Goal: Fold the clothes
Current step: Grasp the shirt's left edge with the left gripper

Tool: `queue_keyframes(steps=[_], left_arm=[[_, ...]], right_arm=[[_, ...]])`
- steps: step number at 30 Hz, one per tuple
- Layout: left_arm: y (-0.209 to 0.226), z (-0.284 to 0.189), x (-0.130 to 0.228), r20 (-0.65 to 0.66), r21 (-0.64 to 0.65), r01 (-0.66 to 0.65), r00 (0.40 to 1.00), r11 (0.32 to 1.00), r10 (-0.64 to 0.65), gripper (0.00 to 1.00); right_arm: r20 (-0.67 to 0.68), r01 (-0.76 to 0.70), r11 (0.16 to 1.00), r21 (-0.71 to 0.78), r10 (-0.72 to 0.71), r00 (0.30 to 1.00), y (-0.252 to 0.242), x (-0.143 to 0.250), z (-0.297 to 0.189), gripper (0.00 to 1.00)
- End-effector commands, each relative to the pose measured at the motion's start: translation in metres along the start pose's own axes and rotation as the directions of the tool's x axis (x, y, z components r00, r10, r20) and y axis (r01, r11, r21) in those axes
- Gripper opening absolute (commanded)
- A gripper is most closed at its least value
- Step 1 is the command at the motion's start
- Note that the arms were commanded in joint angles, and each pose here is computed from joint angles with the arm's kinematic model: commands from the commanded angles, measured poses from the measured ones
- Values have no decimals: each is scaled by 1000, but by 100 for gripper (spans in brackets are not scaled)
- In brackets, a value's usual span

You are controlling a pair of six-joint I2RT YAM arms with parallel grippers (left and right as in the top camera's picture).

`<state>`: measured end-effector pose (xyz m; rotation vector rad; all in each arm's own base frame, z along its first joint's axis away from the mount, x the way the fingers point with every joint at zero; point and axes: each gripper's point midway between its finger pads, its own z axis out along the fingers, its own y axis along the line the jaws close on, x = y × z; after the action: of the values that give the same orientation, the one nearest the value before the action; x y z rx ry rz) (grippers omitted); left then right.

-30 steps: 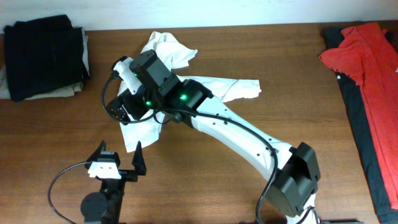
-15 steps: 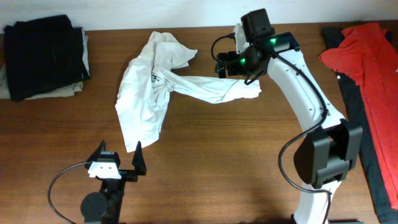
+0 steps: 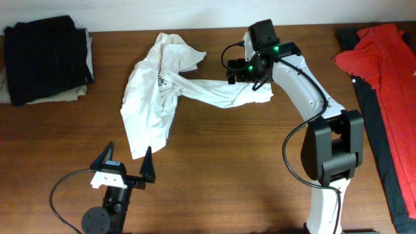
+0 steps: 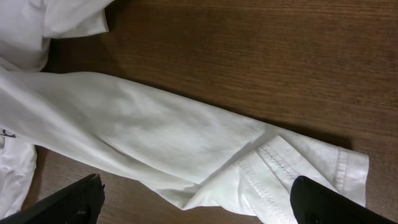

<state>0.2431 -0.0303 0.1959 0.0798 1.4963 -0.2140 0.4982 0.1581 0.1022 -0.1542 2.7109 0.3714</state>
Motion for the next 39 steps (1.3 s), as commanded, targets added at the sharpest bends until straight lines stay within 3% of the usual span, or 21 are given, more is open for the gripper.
queue_keyframes(steps=[1, 3, 5, 8, 10, 11, 13, 14, 17, 22, 23, 27, 30, 33, 39], left_arm=[[-12, -2, -33, 36, 53, 17, 999, 998, -18, 99], [-12, 5, -55, -10, 48, -3, 1000, 999, 4, 99], [-10, 19, -61, -146, 41, -24, 989, 999, 30, 99], [-2, 52, -57, -469, 5, 43, 882, 999, -36, 99], [-25, 77, -59, -656, 93, 194, 749, 977, -86, 99], [-23, 86, -58, -689, 81, 208, 718, 975, -96, 99], [-1, 90, -46, -750, -62, 172, 642, 983, -160, 99], [21, 82, -33, -801, -200, 106, 555, 974, -225, 99], [44, 66, 2, -899, -298, -20, 341, 954, -274, 99], [47, 69, 61, -943, -309, -22, 140, 951, -303, 99], [47, 61, 86, -949, -316, -33, 34, 948, -315, 99], [48, 40, 131, -907, -375, -70, -176, 924, -382, 99], [51, 43, 156, -873, -429, -96, -210, 898, -439, 98], [59, 45, 175, -869, -423, -131, -223, 896, -443, 84], [62, 45, 207, -856, -443, -138, -229, 886, -464, 79]], right_arm=[[16, -2, 1000, 14, 2, 1000, -5, -4, -4, 99], [17, -2, 1000, 13, 2, 1000, -5, -4, -4, 99], [17, -2, 1000, 13, 2, 1000, -5, -4, -4, 99], [15, -4, 998, 55, 3, 1000, -12, -4, -5, 99], [9, -5, 998, 65, 4, 1000, -14, -2, -5, 99], [6, -5, 998, 65, 5, 1000, -14, -1, -5, 99], [6, -5, 998, 65, 5, 1000, -14, -1, -5, 99], [7, -5, 998, 65, 5, 1000, -14, -1, -5, 99], [7, -6, 998, 65, 5, 1000, -14, -1, -5, 99], [0, -6, 998, 66, 6, 1000, -14, 0, -5, 99], [-1, -7, 998, 67, 7, 1000, -14, 1, -5, 99], [-1, -6, 998, 67, 6, 1000, -14, 1, -5, 99], [-1, -6, 998, 67, 6, 1000, -14, 1, -5, 99], [0, -6, 998, 67, 6, 1000, -14, 0, -5, 99], [-1, -6, 998, 67, 6, 1000, -14, 1, -5, 99]])
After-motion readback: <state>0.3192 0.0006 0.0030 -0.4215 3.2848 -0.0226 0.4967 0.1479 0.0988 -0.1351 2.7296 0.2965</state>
